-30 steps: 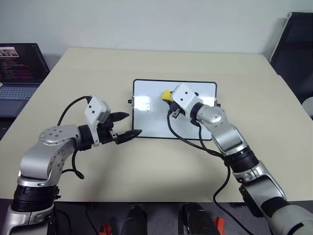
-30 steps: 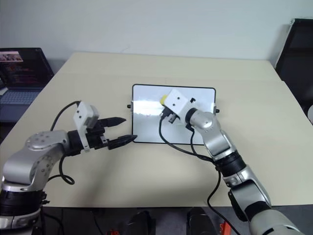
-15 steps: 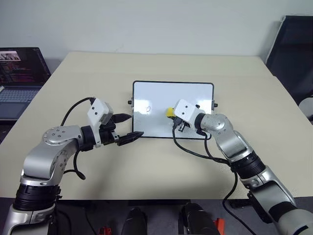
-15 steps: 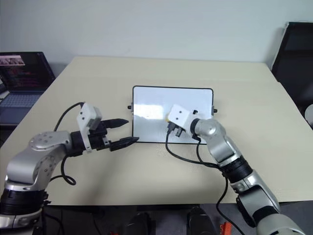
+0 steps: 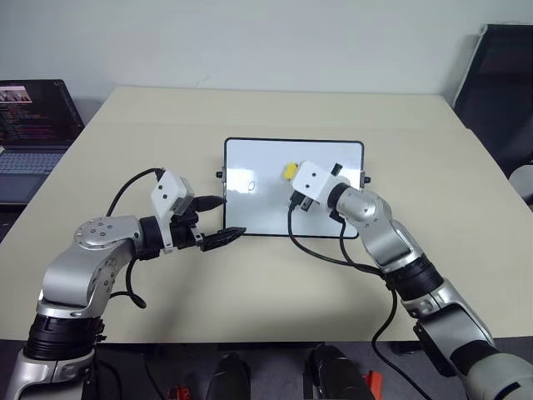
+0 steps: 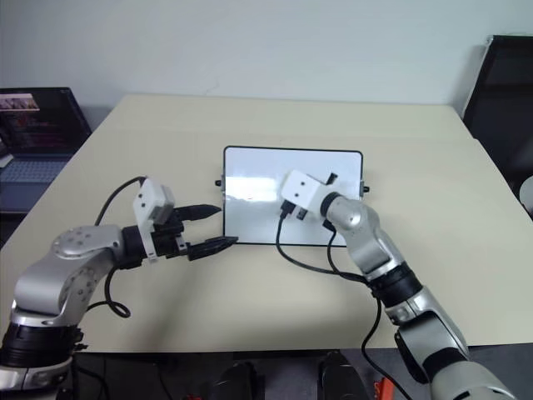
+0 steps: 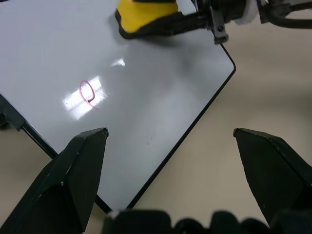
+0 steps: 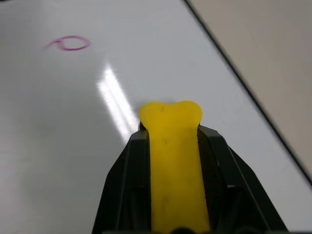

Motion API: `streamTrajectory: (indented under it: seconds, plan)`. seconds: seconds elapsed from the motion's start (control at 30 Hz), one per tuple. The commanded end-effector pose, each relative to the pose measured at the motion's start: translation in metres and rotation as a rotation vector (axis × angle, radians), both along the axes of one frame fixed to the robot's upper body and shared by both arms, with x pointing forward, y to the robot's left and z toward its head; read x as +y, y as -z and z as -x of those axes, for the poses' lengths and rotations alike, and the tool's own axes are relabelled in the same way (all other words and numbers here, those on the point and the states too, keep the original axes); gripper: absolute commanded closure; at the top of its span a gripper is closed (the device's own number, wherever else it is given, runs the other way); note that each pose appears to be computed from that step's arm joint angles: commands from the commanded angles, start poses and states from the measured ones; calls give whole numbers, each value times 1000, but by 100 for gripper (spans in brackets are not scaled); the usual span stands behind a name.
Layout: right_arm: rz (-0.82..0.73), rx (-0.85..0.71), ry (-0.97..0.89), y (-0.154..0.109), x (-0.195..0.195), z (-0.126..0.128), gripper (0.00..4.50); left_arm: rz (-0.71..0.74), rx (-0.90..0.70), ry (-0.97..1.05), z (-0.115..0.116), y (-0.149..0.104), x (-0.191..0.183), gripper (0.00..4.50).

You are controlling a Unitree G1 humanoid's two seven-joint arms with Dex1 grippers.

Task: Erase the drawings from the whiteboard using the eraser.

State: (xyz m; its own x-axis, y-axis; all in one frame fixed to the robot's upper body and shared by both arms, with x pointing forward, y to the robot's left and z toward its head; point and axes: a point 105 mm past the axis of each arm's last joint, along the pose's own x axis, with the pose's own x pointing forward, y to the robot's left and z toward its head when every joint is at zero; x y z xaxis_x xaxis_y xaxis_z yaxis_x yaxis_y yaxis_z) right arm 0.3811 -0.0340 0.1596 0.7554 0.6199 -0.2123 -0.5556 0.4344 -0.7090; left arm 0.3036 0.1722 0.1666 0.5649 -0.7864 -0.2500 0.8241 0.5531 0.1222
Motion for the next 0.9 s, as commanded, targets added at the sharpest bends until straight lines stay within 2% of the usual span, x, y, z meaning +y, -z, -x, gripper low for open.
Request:
streamTrajectory:
  seconds: [0.03, 0.17, 0.27, 0.43, 0.47, 0.6, 0.9]
  plan:
    - [34, 153, -13, 28, -6, 12, 352, -7, -32, -5, -1, -5, 5, 0]
    - [-198, 77, 66, -9, -5, 2, 352, -10, -34, -14, -2, -3, 8, 0]
    - [-313, 90, 76, -24, -7, 4, 352, -14, -33, -21, -2, -1, 13, 0]
    - [-521, 249, -1, -37, -11, 34, 352, -25, -61, -68, -7, -7, 29, 0]
    - [-536, 267, -8, -38, -11, 38, 352, -22, -63, -69, -7, -8, 30, 0]
    - [-435, 424, -96, -12, -21, 82, 352, -46, -59, -117, -4, -8, 44, 0]
    - [-356, 390, -101, -4, -15, 80, 352, -52, -59, -114, 3, -10, 39, 0]
